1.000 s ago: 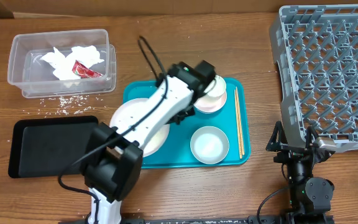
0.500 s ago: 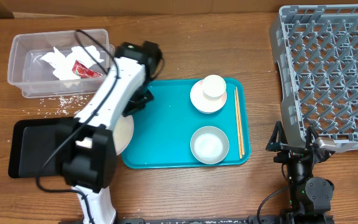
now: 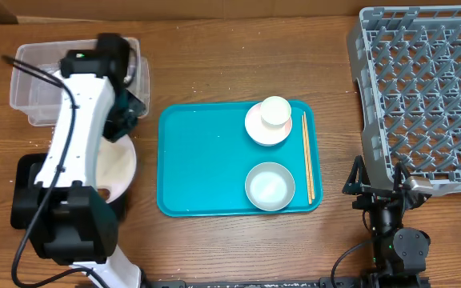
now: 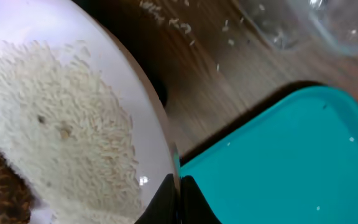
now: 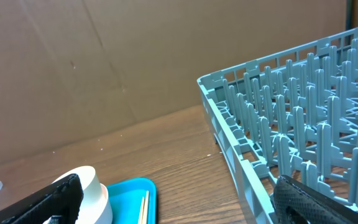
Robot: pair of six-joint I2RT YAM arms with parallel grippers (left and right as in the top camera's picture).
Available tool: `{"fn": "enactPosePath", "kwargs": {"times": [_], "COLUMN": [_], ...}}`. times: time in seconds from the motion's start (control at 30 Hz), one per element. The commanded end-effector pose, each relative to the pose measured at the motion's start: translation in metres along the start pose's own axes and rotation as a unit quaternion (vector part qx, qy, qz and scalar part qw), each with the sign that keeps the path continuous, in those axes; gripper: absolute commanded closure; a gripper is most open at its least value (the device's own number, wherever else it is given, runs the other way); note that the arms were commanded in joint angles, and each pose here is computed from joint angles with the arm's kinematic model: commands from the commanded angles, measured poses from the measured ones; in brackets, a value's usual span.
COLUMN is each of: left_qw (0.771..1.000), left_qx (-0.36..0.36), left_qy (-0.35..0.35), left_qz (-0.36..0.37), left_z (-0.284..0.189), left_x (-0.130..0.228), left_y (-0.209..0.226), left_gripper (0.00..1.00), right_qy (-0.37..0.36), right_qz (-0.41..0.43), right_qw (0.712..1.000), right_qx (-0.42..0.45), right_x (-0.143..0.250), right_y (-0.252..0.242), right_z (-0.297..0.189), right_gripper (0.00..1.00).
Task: Sort waste into correct bins and load items into the dishwasher
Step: 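Carry the plate over the black tray, then tilt the white plate with the left gripper to dump rice onto black tray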
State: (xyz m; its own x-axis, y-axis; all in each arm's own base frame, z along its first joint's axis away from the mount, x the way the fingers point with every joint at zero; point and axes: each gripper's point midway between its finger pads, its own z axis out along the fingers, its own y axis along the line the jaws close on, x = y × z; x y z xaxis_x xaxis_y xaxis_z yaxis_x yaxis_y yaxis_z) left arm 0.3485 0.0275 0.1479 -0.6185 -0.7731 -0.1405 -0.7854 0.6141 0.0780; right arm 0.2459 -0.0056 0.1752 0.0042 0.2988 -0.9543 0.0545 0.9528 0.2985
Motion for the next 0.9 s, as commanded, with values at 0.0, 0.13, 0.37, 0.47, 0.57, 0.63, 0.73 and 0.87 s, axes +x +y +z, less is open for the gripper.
{"fn": "enactPosePath", "kwargs": {"times": [0.0, 0.13, 0.37, 0.47, 0.57, 0.63, 0.73, 0.87], "left_qw": [0.998, 0.995, 0.983, 0.971, 0.959, 0.949, 0.935, 0.926], "left_qx": [0.059, 0.100, 0.176, 0.224, 0.266, 0.295, 0.332, 0.355], "left_qy": [0.010, 0.025, 0.057, 0.078, 0.097, 0.112, 0.124, 0.129], "left_qz": [0.011, 0.001, 0.005, 0.015, 0.011, 0.010, 0.009, 0.002], "left_z": [-0.009, -0.008, -0.010, -0.014, -0.020, -0.024, -0.030, -0.034], "left_x": [-0.015, -0.030, -0.049, -0.053, -0.057, -0.058, -0.062, -0.067], "left_y": [-0.006, -0.004, 0.002, 0.005, 0.009, 0.013, 0.022, 0.034], "left_gripper": [0.96, 0.96, 0.96, 0.96, 0.96, 0.96, 0.96, 0.96], "right_qy": [-0.001, -0.001, -0.001, -0.001, -0.001, -0.001, -0.001, -0.001], "right_qz": [-0.003, -0.003, -0.003, -0.003, -0.003, -0.003, -0.003, -0.003], "right_qw": [1.000, 1.000, 1.000, 1.000, 1.000, 1.000, 1.000, 1.000], "right_qx": [0.006, 0.006, 0.006, 0.006, 0.006, 0.006, 0.006, 0.006], "right_x": [0.002, 0.002, 0.002, 0.002, 0.002, 0.002, 0.002, 0.002], "right_y": [-0.003, -0.003, -0.003, -0.003, -0.003, -0.003, -0.003, -0.003], "right_z": [0.000, 0.000, 0.000, 0.000, 0.000, 0.000, 0.000, 0.000], "right_gripper": [0.00, 0.00, 0.00, 0.00, 0.00, 0.00, 0.00, 0.00]}}
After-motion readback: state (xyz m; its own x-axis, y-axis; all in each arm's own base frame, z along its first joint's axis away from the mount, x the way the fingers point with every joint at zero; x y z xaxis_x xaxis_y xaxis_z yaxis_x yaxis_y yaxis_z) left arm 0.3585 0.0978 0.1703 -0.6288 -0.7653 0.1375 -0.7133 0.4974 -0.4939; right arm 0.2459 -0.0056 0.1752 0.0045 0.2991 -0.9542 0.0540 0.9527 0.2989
